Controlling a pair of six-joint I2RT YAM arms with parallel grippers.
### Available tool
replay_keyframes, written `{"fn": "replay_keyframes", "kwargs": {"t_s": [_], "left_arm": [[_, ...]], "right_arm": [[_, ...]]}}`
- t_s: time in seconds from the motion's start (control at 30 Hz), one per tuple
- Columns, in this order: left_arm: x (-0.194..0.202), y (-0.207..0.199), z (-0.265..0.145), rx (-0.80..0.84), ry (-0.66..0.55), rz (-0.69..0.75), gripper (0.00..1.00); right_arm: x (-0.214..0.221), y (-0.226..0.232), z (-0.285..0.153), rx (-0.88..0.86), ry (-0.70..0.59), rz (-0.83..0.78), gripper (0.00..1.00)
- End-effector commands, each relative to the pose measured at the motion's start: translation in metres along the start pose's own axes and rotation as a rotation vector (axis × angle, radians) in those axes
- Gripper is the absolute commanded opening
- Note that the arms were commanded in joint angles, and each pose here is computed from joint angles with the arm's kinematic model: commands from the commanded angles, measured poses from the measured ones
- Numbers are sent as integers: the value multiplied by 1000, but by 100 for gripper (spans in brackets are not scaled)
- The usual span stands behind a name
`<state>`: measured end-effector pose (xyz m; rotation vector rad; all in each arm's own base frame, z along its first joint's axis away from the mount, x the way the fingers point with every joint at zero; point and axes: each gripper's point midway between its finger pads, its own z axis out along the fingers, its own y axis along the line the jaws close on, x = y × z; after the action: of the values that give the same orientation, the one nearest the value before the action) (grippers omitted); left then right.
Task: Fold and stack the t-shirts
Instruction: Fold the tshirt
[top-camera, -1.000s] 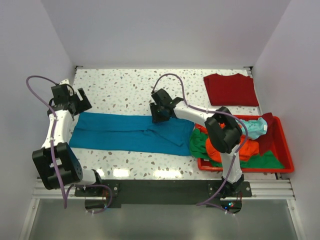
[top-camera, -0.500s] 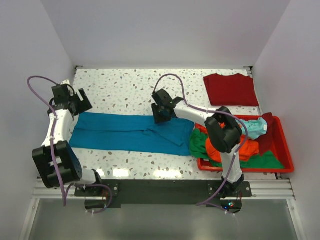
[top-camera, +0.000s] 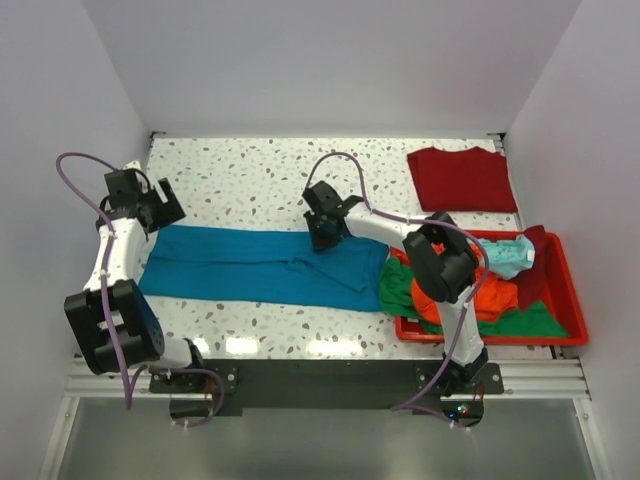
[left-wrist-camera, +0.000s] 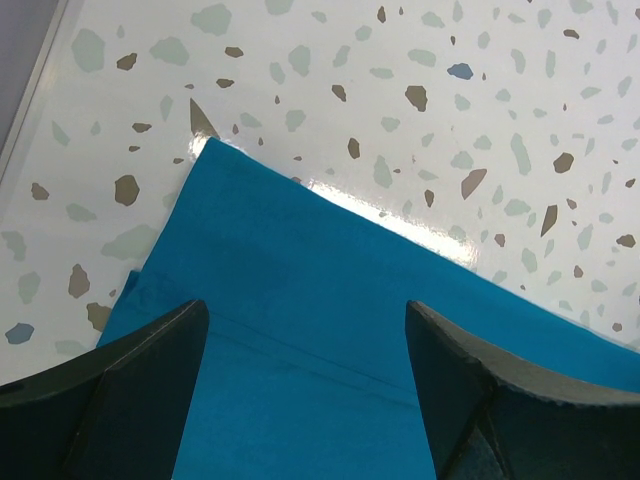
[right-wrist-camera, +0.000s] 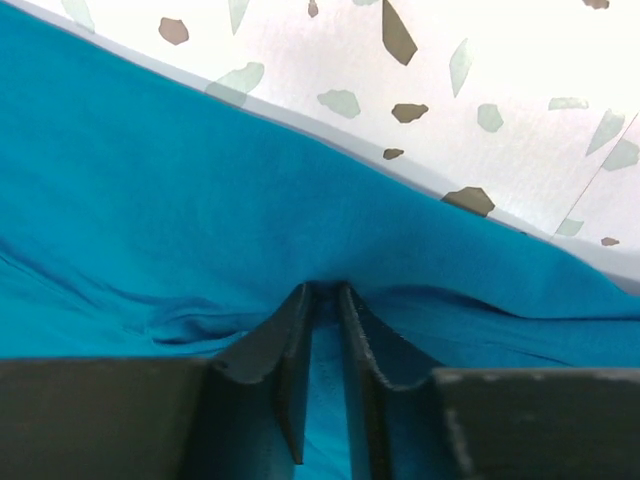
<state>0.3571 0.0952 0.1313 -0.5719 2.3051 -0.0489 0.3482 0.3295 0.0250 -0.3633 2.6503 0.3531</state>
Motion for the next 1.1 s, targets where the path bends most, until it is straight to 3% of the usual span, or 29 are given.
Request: {"fn": "replay_keyframes", "kwargs": {"t_s": [0.0, 0.13, 0.3, 0.57, 1.07], "left_arm": [[-3, -2, 0, 12, -14, 22, 85], [-2, -2, 1, 14, -12, 22, 85], [-2, -2, 1, 12, -14, 19, 85], [-1, -2, 2, 12, -11, 19, 85], [2, -1, 7, 12, 1, 15, 85]], "right_arm": [[-1, 2, -15, -13, 0, 5, 19], [-5, 3, -25, -16, -17, 15, 15], [-7, 4, -34, -21, -30, 26, 1], [-12, 7, -57, -36, -63, 40, 0], [23, 40, -80, -107, -32, 57, 0]]}}
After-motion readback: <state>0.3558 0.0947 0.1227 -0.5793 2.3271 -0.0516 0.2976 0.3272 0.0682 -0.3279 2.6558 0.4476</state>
